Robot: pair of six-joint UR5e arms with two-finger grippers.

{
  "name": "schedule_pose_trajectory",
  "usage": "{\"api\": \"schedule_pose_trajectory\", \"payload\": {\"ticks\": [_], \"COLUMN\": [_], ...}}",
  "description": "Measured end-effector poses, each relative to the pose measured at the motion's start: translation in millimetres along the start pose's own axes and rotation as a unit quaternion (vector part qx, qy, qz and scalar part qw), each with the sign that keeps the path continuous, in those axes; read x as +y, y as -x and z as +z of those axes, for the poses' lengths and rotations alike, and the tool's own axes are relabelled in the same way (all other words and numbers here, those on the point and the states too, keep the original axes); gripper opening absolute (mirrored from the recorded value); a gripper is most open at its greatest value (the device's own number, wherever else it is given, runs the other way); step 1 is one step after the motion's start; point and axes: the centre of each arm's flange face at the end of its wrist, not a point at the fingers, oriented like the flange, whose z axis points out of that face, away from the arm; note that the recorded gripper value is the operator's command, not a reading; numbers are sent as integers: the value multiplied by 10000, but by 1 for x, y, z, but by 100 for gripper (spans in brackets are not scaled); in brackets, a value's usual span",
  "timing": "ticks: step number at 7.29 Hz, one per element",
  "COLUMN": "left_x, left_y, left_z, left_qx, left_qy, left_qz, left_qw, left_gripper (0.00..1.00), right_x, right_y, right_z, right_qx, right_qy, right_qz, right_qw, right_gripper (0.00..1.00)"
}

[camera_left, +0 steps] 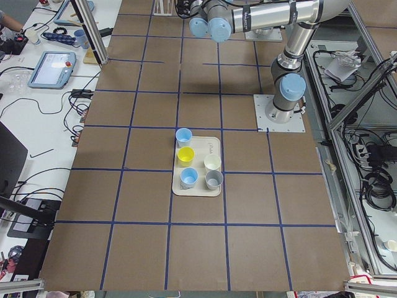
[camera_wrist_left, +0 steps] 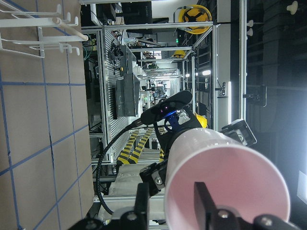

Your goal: Transfer IKEA cup to right arm and place on rack

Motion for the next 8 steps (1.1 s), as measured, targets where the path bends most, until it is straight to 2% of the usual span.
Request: {"api": "schedule_pose_trajectory", "payload": {"ticks": [1, 3, 4, 5, 6, 7, 8], "left_x": [0, 4, 3, -3, -19, -33, -43], "left_y": [-3, -9, -14, -18, -20, -18, -11], "left_z": [-16, -48, -57, -64, -70, -69, -66], "left_qx": [-147, -675, -1016, -1555, -2398, -3209, -4000], "left_qy": [-10, 166, 316, 475, 457, 273, 196], "left_qz": [-25, -32, -60, -163, -318, -369, -332], "left_qw": [9999, 9976, 9943, 9866, 9692, 9460, 9157], "left_gripper": [55, 62, 62, 69, 74, 77, 81], "right_x": [0, -1, -3, -7, -10, -12, -10], "right_y": [1, 3, 4, 6, 7, 6, 3], "right_z": [-1, -4, -8, -15, -23, -29, -31], "right_qx": [-42, -87, -97, -77, 77, 405, 818], "right_qy": [4, -25, -79, -195, -379, -610, -846], "right_qz": [36, 69, 51, -5, -138, -313, -474], "right_qw": [10000, 9999, 9999, 9998, 9992, 9968, 9919], "right_gripper": [66, 65, 62, 62, 61, 60, 60]}}
